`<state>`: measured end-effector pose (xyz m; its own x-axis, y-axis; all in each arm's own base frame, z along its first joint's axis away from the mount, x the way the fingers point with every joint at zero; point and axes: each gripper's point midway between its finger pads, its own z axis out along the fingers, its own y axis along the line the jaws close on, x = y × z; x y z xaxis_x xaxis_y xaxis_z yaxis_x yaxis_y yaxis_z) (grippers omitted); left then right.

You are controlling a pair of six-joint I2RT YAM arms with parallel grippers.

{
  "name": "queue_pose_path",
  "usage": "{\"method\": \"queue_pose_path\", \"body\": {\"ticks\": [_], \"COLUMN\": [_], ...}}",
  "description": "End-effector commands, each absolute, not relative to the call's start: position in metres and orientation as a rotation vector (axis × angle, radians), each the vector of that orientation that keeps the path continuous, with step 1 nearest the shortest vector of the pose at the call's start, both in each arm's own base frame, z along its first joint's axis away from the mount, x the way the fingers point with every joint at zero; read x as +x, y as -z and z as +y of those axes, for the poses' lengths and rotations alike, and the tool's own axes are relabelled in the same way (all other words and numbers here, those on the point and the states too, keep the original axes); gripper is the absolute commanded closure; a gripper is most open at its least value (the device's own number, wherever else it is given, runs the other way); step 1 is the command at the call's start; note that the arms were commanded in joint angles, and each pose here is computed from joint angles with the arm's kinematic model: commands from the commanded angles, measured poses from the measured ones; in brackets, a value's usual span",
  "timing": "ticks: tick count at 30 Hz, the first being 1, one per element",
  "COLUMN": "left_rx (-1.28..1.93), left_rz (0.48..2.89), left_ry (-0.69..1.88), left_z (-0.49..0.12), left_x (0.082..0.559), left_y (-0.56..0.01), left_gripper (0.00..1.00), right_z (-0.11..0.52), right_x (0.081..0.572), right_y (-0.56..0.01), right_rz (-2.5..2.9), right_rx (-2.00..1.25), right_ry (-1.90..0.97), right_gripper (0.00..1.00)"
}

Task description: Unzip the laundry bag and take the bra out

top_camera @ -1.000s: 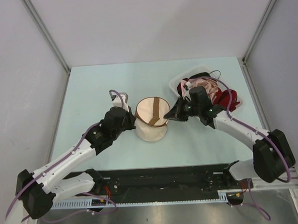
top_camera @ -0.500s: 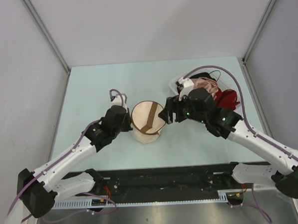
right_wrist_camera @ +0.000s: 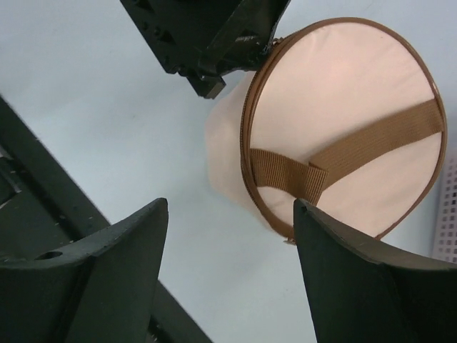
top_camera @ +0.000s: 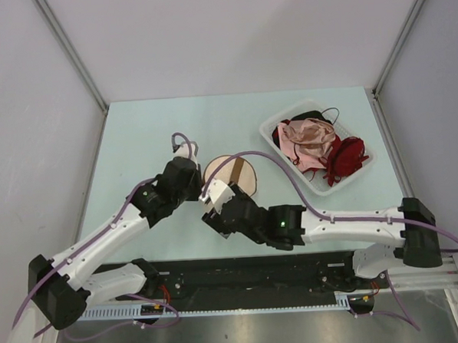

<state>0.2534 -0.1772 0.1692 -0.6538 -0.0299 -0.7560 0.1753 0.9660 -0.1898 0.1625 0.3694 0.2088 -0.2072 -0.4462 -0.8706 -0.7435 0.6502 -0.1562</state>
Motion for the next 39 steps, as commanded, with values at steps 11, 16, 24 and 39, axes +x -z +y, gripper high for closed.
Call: {"method": "queue_pose_path", "body": {"ticks": [11,16,24,39], "left_rx": [0.196,0.253,0.254,0.242], "left_rz": [2.257,2.265,2.299,2.267], "left_ry": [0.47,0.537,0.555,0.65], "left_z": [-0.2,-0.206,-0.192,-0.189], "left_x": [0.247,0.239,0.242,0.261], "left_y": [-0.207,-0.208,-0.201,-0.215], "left_gripper": [1.0,1.0,1.0,1.0], "right_z": [0.391,0.385,0.366,0.321], "right_x": [0.196,0.201,0.179,0.173], "right_y": [-0.191,-0.202,-0.226,-0.231], "right_rz": [1.656,1.623,1.601,1.555], "right_rx": [-0.874,-0.806,-0.853,-0.875], "right_ry": [-0.064,-0.071,-0.285,-0.405], "right_gripper": [0.47,1.0,1.0,0.77]}}
